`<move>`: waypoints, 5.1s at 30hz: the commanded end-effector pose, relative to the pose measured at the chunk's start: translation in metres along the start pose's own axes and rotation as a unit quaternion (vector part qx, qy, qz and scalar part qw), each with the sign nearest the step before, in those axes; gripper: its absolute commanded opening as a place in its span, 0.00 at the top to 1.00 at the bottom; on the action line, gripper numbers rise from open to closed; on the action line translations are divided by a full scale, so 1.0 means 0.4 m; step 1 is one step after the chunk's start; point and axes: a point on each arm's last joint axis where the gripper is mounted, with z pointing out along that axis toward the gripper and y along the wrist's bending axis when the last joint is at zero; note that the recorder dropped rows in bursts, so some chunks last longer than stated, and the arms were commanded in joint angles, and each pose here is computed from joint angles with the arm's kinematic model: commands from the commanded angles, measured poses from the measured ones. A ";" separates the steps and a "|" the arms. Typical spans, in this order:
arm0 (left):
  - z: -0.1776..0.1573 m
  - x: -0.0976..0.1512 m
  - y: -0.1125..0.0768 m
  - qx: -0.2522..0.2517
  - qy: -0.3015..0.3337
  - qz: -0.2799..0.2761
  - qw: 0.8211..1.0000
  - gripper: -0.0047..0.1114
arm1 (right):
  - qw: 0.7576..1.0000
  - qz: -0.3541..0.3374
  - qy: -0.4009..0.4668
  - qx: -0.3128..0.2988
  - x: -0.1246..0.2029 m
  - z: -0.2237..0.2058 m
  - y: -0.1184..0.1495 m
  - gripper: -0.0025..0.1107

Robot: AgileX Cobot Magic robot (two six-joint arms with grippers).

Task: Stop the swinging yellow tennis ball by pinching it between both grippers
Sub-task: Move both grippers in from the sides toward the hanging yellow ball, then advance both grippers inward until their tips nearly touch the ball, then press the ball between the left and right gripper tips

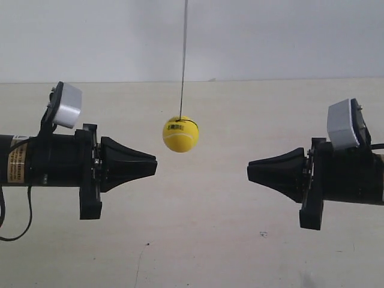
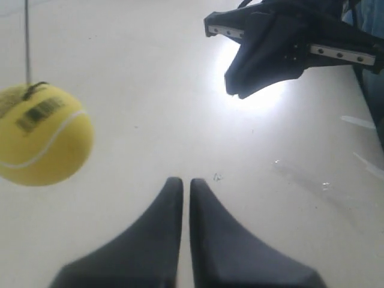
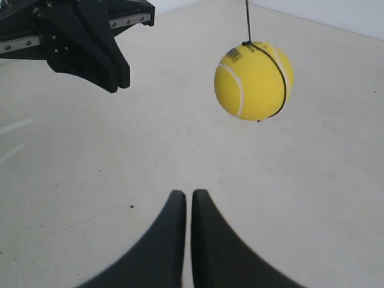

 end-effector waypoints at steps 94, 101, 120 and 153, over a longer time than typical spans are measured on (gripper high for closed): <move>0.070 0.011 0.015 0.041 -0.005 0.024 0.999 0.92 | 0.999 -0.008 0.039 -0.025 -0.006 0.113 -0.076 0.98; 0.095 0.010 -0.011 0.058 0.004 0.034 0.998 0.92 | 0.999 -0.005 0.032 -0.036 -0.009 0.113 -0.070 0.98; 0.103 0.011 -0.006 0.037 0.011 0.034 0.999 0.92 | 0.999 -0.001 0.024 -0.048 -0.013 0.113 -0.065 0.98; 0.103 0.011 -0.006 0.036 0.011 0.034 0.999 0.92 | 0.999 0.000 0.024 -0.048 -0.013 0.113 -0.065 0.98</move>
